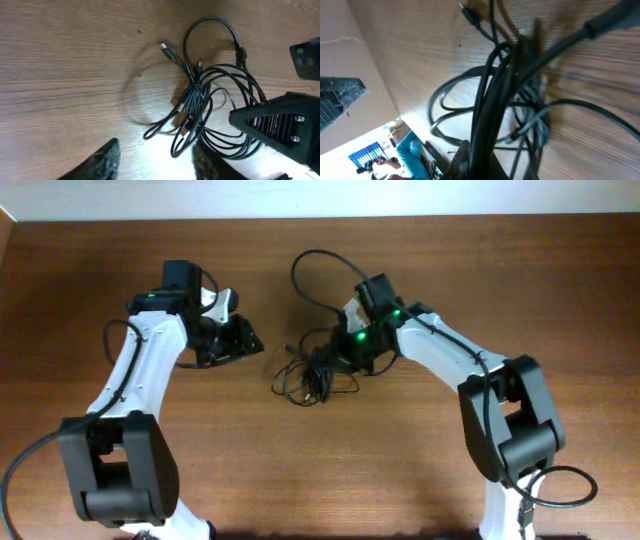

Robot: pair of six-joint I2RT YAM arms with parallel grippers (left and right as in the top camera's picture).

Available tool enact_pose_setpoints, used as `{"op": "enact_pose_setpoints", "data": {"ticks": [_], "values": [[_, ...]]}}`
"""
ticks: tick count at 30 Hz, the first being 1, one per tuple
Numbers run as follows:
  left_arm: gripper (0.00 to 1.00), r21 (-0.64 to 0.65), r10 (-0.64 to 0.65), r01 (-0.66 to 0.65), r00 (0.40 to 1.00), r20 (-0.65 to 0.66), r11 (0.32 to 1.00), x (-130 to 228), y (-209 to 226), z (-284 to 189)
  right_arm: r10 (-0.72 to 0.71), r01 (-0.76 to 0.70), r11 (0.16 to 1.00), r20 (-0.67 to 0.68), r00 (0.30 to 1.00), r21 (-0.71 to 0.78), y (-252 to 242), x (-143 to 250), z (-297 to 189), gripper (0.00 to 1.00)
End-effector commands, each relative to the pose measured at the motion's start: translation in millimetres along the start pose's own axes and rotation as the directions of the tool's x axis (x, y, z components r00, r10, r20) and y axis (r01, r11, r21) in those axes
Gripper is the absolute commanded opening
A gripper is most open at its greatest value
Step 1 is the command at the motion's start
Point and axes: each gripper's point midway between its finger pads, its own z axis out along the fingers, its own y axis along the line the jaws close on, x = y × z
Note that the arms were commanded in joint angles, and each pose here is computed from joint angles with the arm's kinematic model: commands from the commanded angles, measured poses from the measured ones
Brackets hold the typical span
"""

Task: Untangle cables

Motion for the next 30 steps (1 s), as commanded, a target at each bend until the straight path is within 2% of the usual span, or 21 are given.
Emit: {"op": "enact_pose_setpoints", "data": {"ticks": [1, 2, 3, 9, 12, 13, 16, 19, 22, 23, 24, 25, 26, 27, 30], "values": [[0.58, 0.001, 0.008, -0.007, 0.998, -0.055, 1.0, 14, -6, 21, -0.093, 0.093, 0.996, -0.004, 0.996, -0.016, 0, 1, -15, 0.04], [0.65, 0.001, 0.014, -0.014, 0.997, -0.073, 1.0, 19, -8, 26, -0.095, 0.095, 0.995, -0.01, 0.995, -0.01, -2, 2, -16, 0.04], [0.66, 0.002, 0.019, -0.019, 0.996, -0.088, 1.0, 23, -10, 31, -0.101, 0.1, 0.995, -0.016, 0.995, -0.007, -5, 3, -17, 0.04], [0.67, 0.014, 0.104, -0.103, 0.985, -0.14, 0.995, 39, -36, 51, -0.099, 0.099, 0.995, -0.014, 0.995, 0.001, -11, 2, -20, 0.04], [0.8, 0.02, 0.135, -0.134, 0.98, -0.146, 0.991, 43, -45, 56, -0.1, 0.1, 0.995, -0.014, 0.995, 0.001, -11, 2, -20, 0.04], [0.8, 0.02, 0.147, -0.146, 0.978, -0.148, 0.989, 44, -48, 59, -0.1, 0.1, 0.995, -0.014, 0.995, 0.001, -11, 2, -20, 0.04], [0.73, 0.008, 0.163, -0.164, 0.972, -0.166, 0.986, 49, -51, 67, -0.1, 0.1, 0.995, -0.014, 0.995, 0.001, -11, 2, -20, 0.04], [0.72, -0.021, 0.173, -0.181, 0.962, -0.212, 0.983, 57, -47, 85, -0.103, 0.103, 0.995, -0.009, 0.995, -0.011, -12, 0, -24, 0.04], [0.52, -0.024, 0.18, -0.192, 0.952, -0.247, 0.981, 63, -45, 105, -0.089, 0.088, 0.995, -0.001, 0.996, -0.046, -13, -5, -33, 0.04], [0.39, -0.03, 0.177, -0.191, 0.95, -0.256, 0.981, 64, -42, 111, -0.101, 0.1, 0.992, -0.002, 0.995, -0.077, -11, -7, -37, 0.04], [0.17, -0.056, 0.173, -0.194, 0.95, -0.259, 0.979, 63, -36, 114, -0.126, 0.125, 0.986, -0.005, 0.992, -0.114, -8, -6, -42, 0.04], [0.0, -0.116, 0.175, -0.209, 0.952, -0.25, 0.971, 59, -23, 113, -0.156, 0.153, 0.977, -0.007, 0.988, -0.146, -7, -6, -47, 0.04], [0.0, -0.217, 0.157, -0.207, 0.961, -0.227, 0.954, 49, -2, 105, -0.158, 0.155, 0.978, -0.008, 0.987, -0.143, -13, -6, -53, 0.04], [0.0, -0.257, 0.133, -0.186, 0.969, -0.21, 0.948, 43, 11, 97, -0.157, 0.154, 0.978, -0.013, 0.987, -0.137, -18, -4, -57, 0.04], [0.0, -0.284, 0.054, -0.099, 0.985, -0.162, 0.954, 31, 37, 74, -0.138, 0.135, 0.983, -0.017, 0.99, -0.128, -34, -3, -72, 0.04]]}}
